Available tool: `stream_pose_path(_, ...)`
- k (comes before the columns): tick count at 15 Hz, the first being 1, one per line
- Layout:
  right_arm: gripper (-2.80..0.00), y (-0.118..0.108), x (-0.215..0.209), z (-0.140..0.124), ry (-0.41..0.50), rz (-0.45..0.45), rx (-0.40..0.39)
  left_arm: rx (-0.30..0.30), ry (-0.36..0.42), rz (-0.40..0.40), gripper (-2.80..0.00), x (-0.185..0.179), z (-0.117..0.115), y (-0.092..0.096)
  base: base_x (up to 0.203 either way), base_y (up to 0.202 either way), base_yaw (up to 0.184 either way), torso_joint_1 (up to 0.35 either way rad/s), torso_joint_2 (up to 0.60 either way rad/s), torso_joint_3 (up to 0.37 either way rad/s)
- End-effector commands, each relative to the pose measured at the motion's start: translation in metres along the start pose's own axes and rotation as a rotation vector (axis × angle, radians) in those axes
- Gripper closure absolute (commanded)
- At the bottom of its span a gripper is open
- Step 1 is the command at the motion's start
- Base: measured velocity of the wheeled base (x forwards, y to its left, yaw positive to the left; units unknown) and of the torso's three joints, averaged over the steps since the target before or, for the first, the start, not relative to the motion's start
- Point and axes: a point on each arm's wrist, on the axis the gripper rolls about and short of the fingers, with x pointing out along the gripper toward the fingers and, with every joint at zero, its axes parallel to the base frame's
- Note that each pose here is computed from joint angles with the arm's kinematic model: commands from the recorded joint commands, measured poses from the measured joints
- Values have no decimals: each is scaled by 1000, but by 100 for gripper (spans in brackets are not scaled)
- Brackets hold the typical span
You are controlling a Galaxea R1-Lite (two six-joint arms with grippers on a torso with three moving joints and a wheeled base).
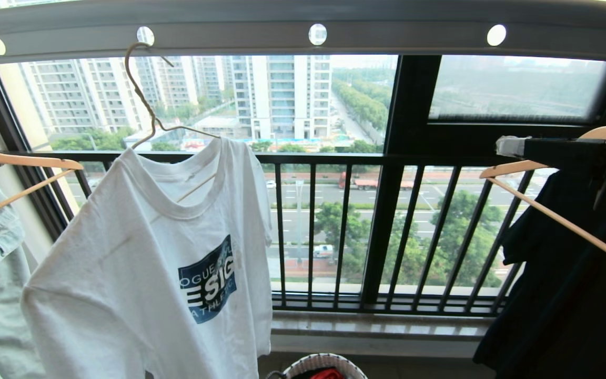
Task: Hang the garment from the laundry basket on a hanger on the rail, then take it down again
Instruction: Take the clothes off the clothes rack
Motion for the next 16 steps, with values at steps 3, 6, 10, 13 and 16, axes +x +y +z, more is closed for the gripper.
stream_pose_path(3,0,0,2,1,1,20,3,-129,146,-30,0,-13,-16,-12,0,0,0,0,0,0)
stream_pose_path(6,0,0,5,0,10,23,6,-160,239,-127,0,3,-21,3,0,0,0,0,0,0)
stream_pose_path(10,0,-3,13,-4,31,22,12,-180,333,-178,0,27,-20,27,0,0,0,0,0,0)
stream_pose_path(13,0,-4,16,-6,44,23,17,-182,433,-93,0,35,-23,39,0,0,0,0,0,0)
stream_pose_path(16,0,-5,20,-9,58,25,21,-94,546,5,-280,35,-26,43,0,0,0,0,0,0)
